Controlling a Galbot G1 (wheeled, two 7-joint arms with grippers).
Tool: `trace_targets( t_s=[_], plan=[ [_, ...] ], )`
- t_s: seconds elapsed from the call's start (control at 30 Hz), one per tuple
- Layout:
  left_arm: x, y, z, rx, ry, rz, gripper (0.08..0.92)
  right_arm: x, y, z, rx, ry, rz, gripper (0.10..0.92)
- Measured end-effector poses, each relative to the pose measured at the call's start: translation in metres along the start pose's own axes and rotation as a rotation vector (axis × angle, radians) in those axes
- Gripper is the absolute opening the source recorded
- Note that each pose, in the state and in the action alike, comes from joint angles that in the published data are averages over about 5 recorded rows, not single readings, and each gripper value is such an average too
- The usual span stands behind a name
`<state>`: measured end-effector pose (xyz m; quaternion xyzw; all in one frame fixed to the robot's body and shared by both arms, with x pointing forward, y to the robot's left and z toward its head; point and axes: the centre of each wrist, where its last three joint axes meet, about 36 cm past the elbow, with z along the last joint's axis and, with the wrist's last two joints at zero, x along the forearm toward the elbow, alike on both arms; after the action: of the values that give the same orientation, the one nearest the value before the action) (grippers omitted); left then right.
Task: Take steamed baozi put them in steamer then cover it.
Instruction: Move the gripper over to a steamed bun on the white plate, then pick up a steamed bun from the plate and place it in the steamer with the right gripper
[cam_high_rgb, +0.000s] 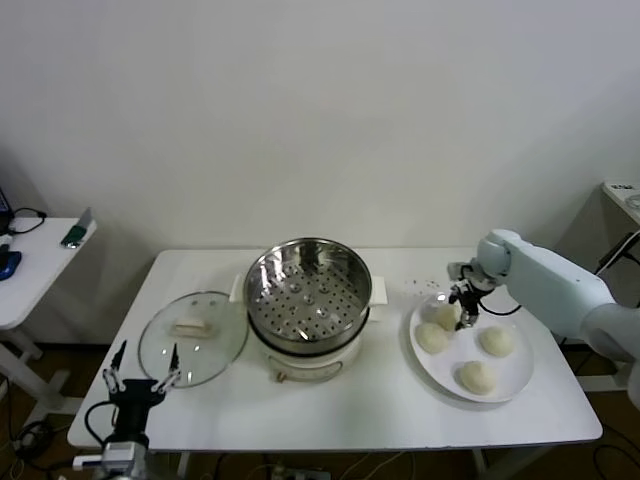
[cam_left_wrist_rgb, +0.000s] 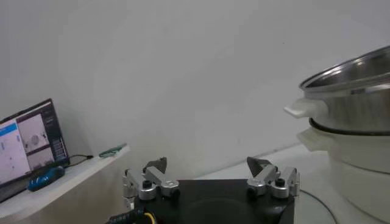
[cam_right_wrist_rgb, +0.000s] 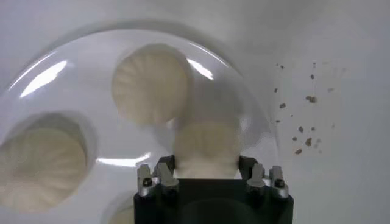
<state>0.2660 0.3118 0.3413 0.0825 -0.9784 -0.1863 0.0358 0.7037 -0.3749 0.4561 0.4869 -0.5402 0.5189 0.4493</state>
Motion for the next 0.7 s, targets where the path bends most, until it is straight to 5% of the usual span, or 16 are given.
trace_targets(
  t_s=[0.3,0.7],
  plan=[
    [0.006,0.001,0.000,-0.002,-0.007,0.003,0.823,0.039,-0.017,-0.007,0.095,-0.026,0.020,0.687],
    [0.016,-0.001,0.008,-0.014,-0.002,0.016,0.823,0.167,-0.072,-0.086,0.498,0.017,0.091,0.702]
  ],
)
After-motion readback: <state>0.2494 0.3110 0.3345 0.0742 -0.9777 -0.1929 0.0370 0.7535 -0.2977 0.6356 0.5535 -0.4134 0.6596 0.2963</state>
